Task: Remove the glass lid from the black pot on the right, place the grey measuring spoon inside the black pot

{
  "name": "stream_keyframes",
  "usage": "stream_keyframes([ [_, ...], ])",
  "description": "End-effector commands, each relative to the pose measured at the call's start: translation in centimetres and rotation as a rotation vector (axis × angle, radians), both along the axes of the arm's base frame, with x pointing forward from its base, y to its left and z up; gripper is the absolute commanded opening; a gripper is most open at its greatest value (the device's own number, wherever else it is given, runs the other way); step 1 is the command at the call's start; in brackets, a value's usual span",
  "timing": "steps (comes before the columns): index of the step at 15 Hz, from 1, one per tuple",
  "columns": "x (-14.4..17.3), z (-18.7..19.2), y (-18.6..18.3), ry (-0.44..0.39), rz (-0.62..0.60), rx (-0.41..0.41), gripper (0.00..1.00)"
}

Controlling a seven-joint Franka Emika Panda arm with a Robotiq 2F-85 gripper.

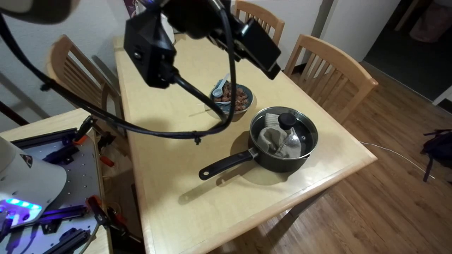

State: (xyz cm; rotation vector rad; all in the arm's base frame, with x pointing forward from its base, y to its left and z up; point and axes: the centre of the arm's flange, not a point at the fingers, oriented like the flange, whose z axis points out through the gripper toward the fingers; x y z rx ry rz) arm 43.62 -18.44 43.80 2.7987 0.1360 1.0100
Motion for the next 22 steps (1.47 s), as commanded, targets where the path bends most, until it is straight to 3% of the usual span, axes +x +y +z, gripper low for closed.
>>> stream_keyframes([
  [1,5.8,-3.5,-1.1,0.192,0.007,-0.031,1.00],
  [3,7.1,-5.7,-1.4,0.276,0.012,0.005,1.00],
  [4,4.2,-4.9,-0.1,0.219,0.011,0.003,1.00],
  [7,5.9,-6.0,-0.2,0.262,0.011,-0.007,1.00],
  [8,5.4,-6.3,-0.2,0.302,-0.007,-0.033,1.00],
  [9,5.6,-6.9,-0.2,0.412,-0.016,-0.040,1.00],
  [10,5.9,-7.6,-0.4,0.463,-0.002,-0.037,1.00],
  [14,9.3,-8.8,0.1,0.709,0.075,0.016,1.00],
  [16,10.6,-8.6,0.5,0.760,0.057,0.018,1.00],
  [17,7.9,-8.8,1.5,0.702,0.066,0.023,1.00],
  [20,8.7,-9.4,1.8,0.750,0.094,0.005,1.00],
  [22,10.1,-9.9,1.9,0.724,0.101,0.003,1.00],
])
